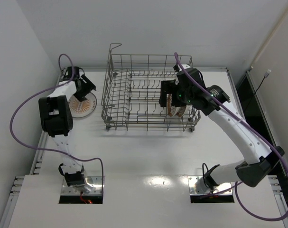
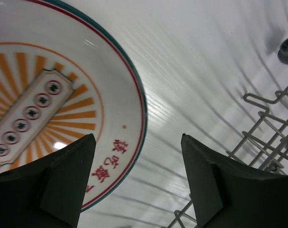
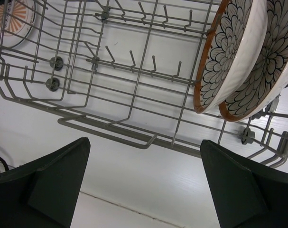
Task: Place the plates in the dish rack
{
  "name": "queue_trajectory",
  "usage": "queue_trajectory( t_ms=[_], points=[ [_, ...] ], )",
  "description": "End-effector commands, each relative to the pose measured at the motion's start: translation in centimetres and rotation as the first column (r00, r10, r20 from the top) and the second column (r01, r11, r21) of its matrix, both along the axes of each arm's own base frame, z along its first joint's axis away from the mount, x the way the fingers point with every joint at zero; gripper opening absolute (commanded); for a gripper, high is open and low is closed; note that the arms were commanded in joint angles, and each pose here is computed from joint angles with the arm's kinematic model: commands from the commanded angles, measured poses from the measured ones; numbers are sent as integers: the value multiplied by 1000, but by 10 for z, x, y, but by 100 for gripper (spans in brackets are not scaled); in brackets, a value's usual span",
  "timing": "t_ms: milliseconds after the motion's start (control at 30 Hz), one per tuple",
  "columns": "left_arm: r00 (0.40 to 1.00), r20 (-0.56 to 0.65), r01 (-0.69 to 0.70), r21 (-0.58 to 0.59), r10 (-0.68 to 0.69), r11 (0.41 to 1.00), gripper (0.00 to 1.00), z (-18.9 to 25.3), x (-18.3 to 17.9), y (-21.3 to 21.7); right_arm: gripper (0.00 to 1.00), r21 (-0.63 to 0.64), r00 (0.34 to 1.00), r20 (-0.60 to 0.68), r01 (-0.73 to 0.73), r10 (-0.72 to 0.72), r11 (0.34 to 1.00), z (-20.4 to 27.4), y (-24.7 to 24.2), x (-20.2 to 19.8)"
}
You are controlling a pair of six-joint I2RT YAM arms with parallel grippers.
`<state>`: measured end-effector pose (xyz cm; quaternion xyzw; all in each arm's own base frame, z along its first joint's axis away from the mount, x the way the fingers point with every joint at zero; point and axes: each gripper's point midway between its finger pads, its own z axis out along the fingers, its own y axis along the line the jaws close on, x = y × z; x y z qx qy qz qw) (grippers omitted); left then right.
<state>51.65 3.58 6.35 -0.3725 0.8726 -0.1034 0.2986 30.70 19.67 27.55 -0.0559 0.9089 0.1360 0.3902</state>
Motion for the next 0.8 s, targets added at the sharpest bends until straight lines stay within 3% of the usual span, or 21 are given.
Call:
queue_trajectory(
  t_ms=[0,100,133,167,267,467,767],
  points=[
    [987,82,-136,2,135,991,70,53,-10,61,99,61,998,66,2,-6,998,16,2,2],
    [964,103,-232,-140,247,963,70,58,-35,105,99,72,997,81,1,-7,997,15,-3,-4],
    [953,192,-194,-209,235,958,70,71,-30,108,99,62,998,67,2,-6,998,8,-5,-7],
    [949,181,-207,-258,258,944,70,55,-47,109,99,70,997,78,1,-7,998,10,-6,-9],
    [895,310,-213,-331,319,919,70,76,-66,129,99,72,998,70,-7,2,997,4,-5,-12],
    [880,355,-180,-366,316,913,71,66,-93,129,99,77,998,55,-14,10,997,1,-7,-15],
    [892,268,-228,-429,364,874,73,20,-112,118,99,55,999,36,-17,15,998,5,-11,-20]
  ],
)
